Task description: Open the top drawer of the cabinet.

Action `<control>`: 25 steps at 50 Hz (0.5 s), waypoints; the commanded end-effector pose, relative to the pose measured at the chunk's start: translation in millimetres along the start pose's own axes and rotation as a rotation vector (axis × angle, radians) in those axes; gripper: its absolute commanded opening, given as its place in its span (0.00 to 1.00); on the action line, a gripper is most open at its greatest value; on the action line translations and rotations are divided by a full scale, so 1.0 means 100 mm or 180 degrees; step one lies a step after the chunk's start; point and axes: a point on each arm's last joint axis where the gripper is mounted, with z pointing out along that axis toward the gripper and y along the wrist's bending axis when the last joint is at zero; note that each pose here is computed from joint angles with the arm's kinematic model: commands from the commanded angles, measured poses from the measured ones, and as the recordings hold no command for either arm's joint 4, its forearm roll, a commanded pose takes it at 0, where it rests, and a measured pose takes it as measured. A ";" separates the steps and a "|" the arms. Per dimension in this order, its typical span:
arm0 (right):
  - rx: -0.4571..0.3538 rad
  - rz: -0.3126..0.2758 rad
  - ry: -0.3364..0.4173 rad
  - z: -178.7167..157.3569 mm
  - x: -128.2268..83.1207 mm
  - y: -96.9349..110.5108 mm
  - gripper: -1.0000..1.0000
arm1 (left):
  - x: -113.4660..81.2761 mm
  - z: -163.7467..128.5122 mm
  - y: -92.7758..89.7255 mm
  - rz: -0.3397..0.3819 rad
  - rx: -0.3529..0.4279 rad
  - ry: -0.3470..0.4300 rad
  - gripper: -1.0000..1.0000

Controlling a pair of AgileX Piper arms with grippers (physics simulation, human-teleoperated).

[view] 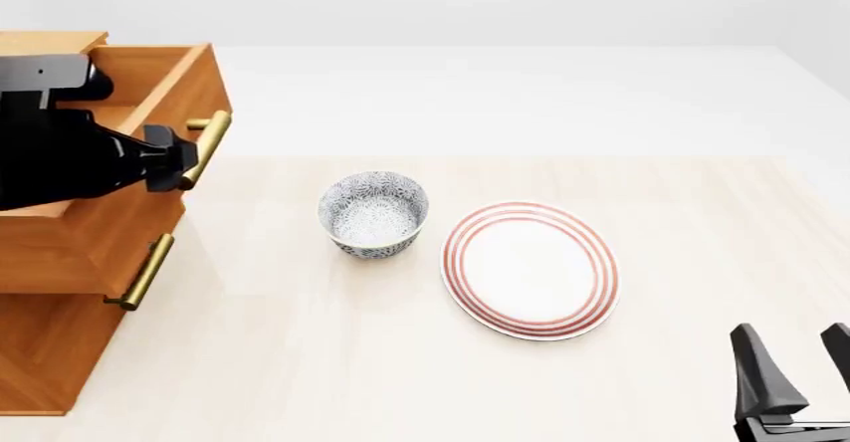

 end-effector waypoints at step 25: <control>0.0000 0.0000 0.0000 0.00 0.00 0.00 1.00 | 0.06 0.06 -0.17 0.0211 0.0202 0.0131 1.00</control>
